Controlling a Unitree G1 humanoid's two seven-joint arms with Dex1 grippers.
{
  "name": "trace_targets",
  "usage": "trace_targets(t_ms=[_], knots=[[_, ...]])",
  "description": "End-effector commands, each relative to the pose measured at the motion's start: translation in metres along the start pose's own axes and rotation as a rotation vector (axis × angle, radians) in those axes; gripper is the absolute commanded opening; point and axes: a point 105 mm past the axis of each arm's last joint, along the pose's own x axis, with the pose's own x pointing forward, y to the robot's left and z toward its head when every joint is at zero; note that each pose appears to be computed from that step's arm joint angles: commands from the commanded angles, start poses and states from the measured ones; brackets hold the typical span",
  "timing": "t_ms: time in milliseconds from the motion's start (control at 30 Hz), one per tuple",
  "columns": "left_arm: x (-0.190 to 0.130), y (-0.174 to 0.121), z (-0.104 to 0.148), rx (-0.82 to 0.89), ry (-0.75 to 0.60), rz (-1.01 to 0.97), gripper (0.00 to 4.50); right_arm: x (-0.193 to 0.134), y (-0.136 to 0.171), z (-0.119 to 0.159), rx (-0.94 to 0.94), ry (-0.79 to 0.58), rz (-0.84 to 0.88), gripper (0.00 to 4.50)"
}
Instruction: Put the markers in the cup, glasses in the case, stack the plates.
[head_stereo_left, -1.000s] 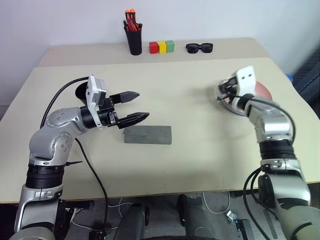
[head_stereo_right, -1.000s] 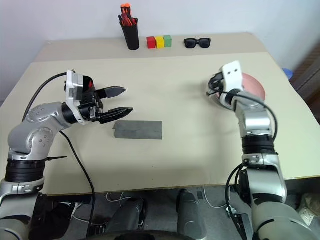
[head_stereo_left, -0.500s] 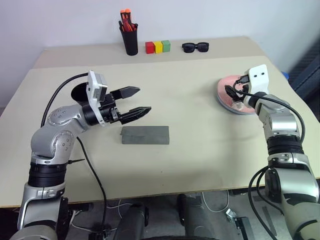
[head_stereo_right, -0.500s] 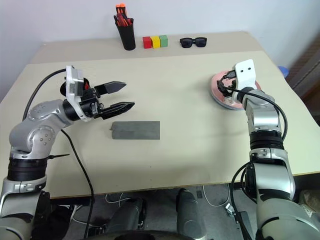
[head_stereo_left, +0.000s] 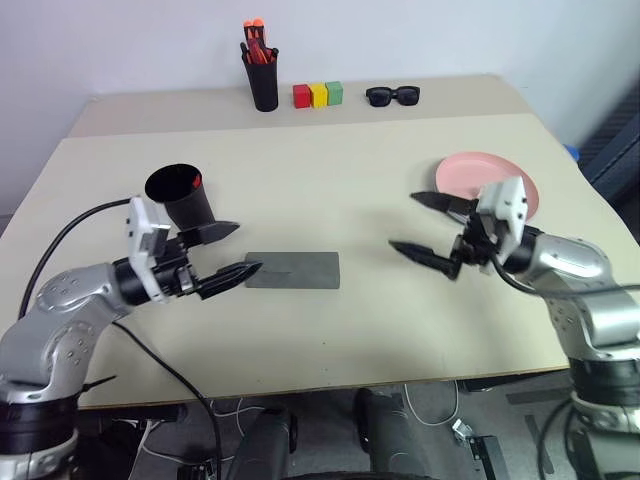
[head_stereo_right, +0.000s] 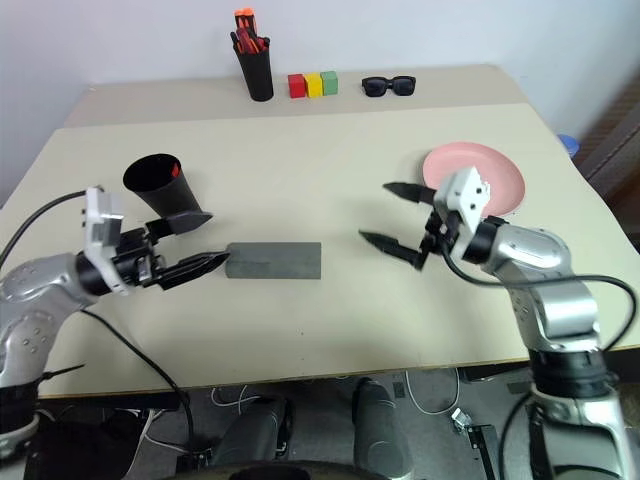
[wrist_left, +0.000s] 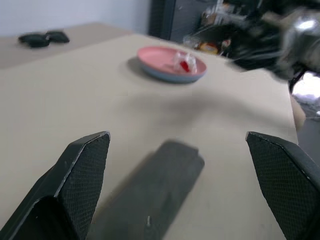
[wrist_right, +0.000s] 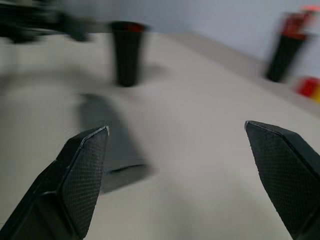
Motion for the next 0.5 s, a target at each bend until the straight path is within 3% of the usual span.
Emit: trace_targets(t_ms=[33, 233, 500], knots=[[-0.018, -0.003, 0.004, 0.042, -0.004, -0.004, 4.5, -0.005, 0.013, 0.011, -0.041, -0.001, 0.08, 4.46], [-0.046, 0.005, -0.015, 0.079, 0.075, 0.035, 4.5, -0.021, 0.038, -0.002, -0.045, 0.087, 0.154, 4.46], [-0.056, 0.01, -0.027, 0.111, 0.103, 0.039, 4.5, -0.039, 0.03, -0.004, -0.067, 0.141, 0.141, 4.46]])
